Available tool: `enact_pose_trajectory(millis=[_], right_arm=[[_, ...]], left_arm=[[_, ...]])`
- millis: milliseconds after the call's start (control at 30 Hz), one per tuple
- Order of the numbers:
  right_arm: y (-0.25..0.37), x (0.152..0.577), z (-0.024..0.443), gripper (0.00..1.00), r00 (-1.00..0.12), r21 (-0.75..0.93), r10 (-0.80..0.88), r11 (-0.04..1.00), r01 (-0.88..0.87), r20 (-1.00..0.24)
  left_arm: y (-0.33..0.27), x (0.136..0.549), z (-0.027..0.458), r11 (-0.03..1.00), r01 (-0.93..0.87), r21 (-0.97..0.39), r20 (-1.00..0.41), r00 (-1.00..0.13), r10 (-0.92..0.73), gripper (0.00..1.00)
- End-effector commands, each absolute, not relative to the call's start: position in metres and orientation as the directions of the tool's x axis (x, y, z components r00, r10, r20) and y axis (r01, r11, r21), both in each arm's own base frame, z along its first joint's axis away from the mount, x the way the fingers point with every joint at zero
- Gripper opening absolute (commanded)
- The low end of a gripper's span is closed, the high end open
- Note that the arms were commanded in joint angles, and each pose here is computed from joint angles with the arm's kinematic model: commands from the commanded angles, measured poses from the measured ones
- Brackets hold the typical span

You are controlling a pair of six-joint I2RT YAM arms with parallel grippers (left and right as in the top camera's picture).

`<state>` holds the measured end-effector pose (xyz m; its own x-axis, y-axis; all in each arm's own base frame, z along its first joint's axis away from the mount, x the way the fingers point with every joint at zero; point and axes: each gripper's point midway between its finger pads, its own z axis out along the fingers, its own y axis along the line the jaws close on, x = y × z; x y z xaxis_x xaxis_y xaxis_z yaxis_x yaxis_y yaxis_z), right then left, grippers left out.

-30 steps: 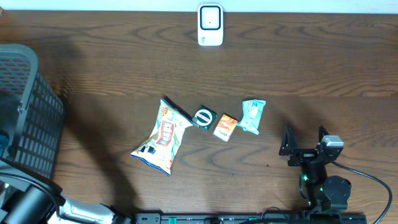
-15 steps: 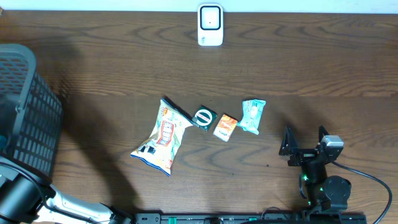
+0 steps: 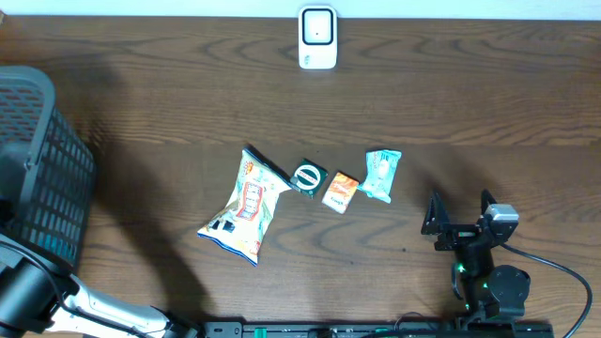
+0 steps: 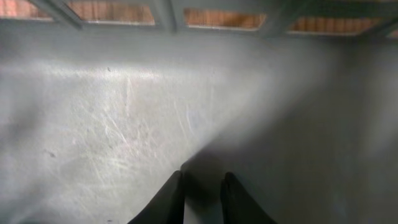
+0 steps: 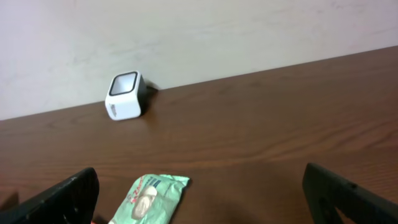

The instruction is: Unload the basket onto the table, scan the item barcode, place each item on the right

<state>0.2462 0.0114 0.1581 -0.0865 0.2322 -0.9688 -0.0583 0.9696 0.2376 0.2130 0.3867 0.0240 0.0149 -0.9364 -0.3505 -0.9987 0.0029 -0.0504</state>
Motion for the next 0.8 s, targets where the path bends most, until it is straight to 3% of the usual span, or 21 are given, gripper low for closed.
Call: enact_pose_trajectory(millis=[0, 100, 167, 200, 467, 633, 767], right_arm=[[0.014, 0.246, 0.157, 0.99, -0.092, 0.236, 0.229, 0.969, -0.069, -0.969], [0.014, 0.246, 0.157, 0.99, -0.091, 0.236, 0.229, 0.969, -0.069, -0.969], [0.014, 0.246, 0.157, 0.99, -0.092, 0.236, 0.229, 0.969, -0.069, -0.969], [0.014, 0.246, 0.157, 0.99, -0.092, 0.236, 0.229, 0.969, -0.069, -0.969], [0.014, 0.246, 0.157, 0.99, -0.091, 0.236, 0.229, 0.969, -0.069, -0.969], [0.014, 0.246, 0.157, 0.99, -0.092, 0.236, 0.229, 0.969, -0.069, -0.969], [0.014, 0.246, 0.157, 0.99, -0.092, 0.236, 0.229, 0.969, -0.069, -0.969]], left_arm=[[0.355, 0.218, -0.003, 0.02, -0.997, -0.073, -0.216, -0.004, -0.976, 0.41], [0.362, 0.225, 0.024, 0.024, -0.994, -0.108, -0.262, 0.005, -0.965, 0.81], [0.368, 0.231, 0.05, 0.019, -0.988, -0.151, -0.302, 0.027, -0.953, 0.97], [0.371, 0.233, 0.066, 0.005, -0.985, -0.175, -0.326, 0.053, -0.944, 1.0], [0.359, 0.222, 0.162, -0.21, -0.906, -0.368, -0.371, 0.351, -0.86, 0.98], [0.331, 0.188, 0.148, -0.447, -0.853, -0.27, -0.279, 0.513, -0.812, 0.98], [0.32, 0.182, 0.123, -0.477, -0.859, -0.184, -0.227, 0.509, -0.83, 0.98]])
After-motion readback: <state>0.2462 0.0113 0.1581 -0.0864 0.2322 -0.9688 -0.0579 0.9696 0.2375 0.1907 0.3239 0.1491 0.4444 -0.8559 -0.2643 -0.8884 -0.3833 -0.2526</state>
